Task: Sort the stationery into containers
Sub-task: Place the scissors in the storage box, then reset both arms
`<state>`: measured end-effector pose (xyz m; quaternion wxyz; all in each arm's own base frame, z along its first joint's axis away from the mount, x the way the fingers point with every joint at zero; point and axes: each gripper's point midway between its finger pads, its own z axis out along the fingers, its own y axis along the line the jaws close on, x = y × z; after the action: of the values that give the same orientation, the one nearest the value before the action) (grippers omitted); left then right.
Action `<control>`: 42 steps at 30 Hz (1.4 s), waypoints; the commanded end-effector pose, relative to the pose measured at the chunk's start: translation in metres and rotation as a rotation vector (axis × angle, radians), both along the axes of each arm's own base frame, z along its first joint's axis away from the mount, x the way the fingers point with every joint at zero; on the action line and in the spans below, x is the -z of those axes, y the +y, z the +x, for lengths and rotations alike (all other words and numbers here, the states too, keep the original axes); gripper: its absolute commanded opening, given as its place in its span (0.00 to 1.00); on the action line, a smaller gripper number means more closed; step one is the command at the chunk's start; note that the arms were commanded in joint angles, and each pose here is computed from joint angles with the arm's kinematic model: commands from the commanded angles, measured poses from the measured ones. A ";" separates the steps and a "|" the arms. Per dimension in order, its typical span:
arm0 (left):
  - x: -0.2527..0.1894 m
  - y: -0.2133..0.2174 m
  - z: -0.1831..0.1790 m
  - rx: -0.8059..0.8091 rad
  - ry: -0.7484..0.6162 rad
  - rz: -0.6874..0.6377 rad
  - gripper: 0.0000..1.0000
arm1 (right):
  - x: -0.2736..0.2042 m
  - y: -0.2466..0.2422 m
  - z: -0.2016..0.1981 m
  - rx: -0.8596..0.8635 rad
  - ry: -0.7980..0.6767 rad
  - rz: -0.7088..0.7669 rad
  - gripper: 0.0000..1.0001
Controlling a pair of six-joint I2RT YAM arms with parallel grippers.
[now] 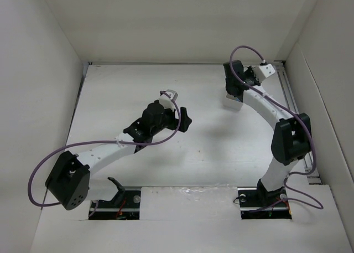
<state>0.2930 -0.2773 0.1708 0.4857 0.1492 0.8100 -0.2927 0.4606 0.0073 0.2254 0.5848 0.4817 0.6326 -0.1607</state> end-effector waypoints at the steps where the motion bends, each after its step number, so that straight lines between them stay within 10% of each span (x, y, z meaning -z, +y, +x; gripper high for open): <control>1: -0.018 -0.001 0.001 -0.002 -0.047 -0.043 1.00 | -0.013 0.004 0.001 0.043 -0.011 -0.063 0.00; 14: -0.021 0.000 0.000 -0.002 -0.054 -0.050 1.00 | 0.008 0.026 0.021 0.060 0.045 -0.124 0.00; 26: -0.021 0.000 0.000 -0.005 -0.048 -0.056 1.00 | -0.003 0.044 0.012 0.024 0.008 -0.088 0.55; 42: -0.029 0.015 -0.002 -0.073 -0.083 -0.097 1.00 | -0.043 0.121 -0.046 -0.443 -0.101 0.239 0.83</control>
<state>0.2880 -0.2654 0.1738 0.5004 0.1272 0.8052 -0.2917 0.4203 0.0889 0.2637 0.5875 0.4404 0.6782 -0.0300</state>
